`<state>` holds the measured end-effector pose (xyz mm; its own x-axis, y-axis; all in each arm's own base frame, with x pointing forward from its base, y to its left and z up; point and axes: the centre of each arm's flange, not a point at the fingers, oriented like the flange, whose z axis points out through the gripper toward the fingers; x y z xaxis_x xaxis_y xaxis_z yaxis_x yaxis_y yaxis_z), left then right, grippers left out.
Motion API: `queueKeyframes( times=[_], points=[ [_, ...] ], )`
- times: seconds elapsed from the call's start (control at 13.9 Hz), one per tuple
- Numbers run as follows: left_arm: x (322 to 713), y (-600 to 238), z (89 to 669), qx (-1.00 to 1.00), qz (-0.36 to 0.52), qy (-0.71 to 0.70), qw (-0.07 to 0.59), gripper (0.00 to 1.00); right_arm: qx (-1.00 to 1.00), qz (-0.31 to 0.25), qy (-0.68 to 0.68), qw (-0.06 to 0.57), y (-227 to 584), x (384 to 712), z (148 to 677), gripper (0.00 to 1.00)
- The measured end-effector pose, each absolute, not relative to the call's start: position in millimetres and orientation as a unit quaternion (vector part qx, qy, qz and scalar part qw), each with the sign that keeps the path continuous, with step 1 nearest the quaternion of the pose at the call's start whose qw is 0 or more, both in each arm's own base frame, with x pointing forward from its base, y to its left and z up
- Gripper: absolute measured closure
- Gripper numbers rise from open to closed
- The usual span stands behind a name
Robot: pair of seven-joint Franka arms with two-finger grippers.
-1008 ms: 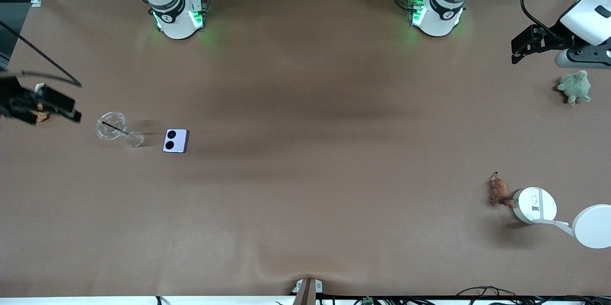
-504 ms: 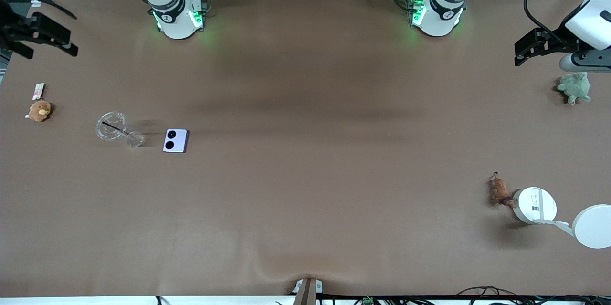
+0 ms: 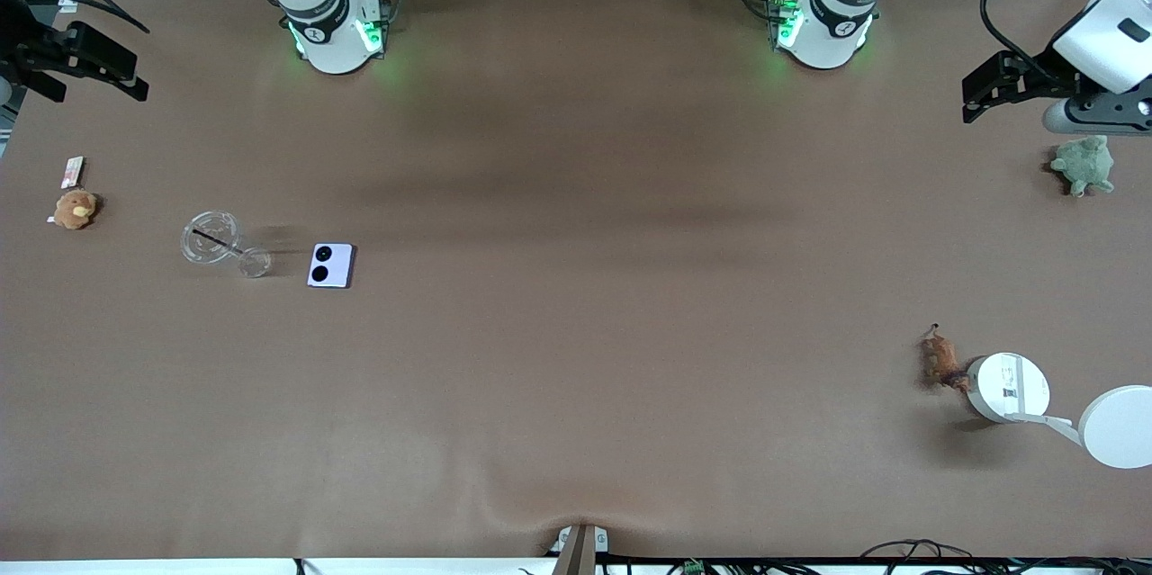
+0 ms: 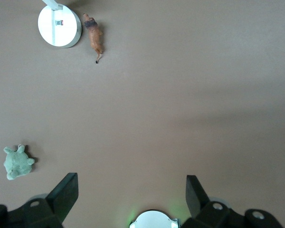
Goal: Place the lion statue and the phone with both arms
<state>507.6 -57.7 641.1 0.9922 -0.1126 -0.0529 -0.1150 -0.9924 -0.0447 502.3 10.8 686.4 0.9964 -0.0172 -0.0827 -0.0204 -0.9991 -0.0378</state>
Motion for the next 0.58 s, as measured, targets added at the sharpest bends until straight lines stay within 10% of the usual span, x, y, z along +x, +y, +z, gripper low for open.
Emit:
queueKeyframes(
  times=[0.58],
  points=[
    [507.1, -58.8, 640.9, -0.998, 0.027, 0.058, 0.023, 0.0, -0.998, 0.049, 0.039, 0.018, 7.7, 509.2, 688.3, 0.0]
  ],
)
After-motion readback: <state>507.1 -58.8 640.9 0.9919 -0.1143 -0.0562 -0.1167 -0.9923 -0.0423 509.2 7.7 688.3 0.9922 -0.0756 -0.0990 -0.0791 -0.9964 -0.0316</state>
